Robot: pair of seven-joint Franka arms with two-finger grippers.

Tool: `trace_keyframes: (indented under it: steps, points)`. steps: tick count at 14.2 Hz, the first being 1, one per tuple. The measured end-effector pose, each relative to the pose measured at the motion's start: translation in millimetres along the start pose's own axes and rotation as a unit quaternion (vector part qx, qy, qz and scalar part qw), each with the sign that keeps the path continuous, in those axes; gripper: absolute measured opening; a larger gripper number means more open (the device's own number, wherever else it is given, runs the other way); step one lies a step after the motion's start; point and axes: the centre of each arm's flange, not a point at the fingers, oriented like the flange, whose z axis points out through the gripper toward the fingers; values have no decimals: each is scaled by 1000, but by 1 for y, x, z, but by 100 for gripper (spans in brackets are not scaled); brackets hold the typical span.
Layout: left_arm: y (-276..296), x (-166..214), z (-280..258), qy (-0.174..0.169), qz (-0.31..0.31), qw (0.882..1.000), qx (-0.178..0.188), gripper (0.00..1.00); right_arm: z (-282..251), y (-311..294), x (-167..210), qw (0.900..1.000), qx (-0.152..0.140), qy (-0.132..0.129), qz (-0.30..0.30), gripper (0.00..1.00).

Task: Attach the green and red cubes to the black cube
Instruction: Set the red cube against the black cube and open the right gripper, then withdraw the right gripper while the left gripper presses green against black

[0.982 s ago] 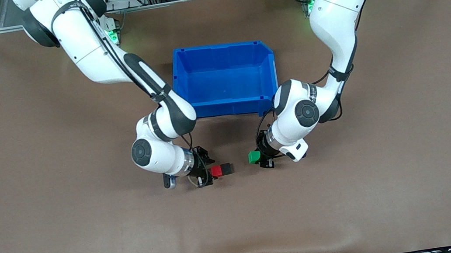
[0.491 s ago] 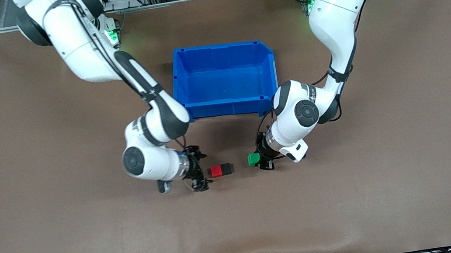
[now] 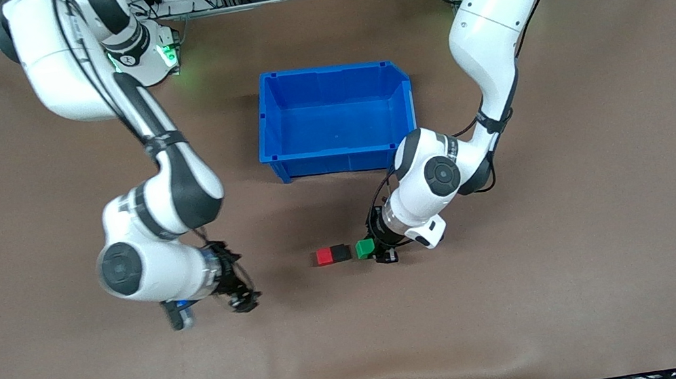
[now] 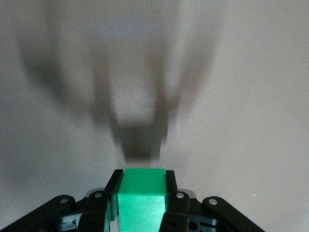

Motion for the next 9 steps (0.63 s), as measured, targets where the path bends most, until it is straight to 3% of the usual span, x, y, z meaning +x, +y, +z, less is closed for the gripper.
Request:
trace_keyframes:
  steps: [4, 7, 9]
  points:
    - [-5, -4, 15, 10, -1, 1000, -3, 39, -109, 51, 59, 991, -41, 17, -123, 100]
    - [-11, -9, 27, 20, 6, 1000, -8, 39, -178, 101, 82, 971, -97, 31, -216, 100]
    - [-10, -10, 28, 21, 8, 1000, -10, 39, -218, 137, 91, 953, -133, 23, -273, 100]
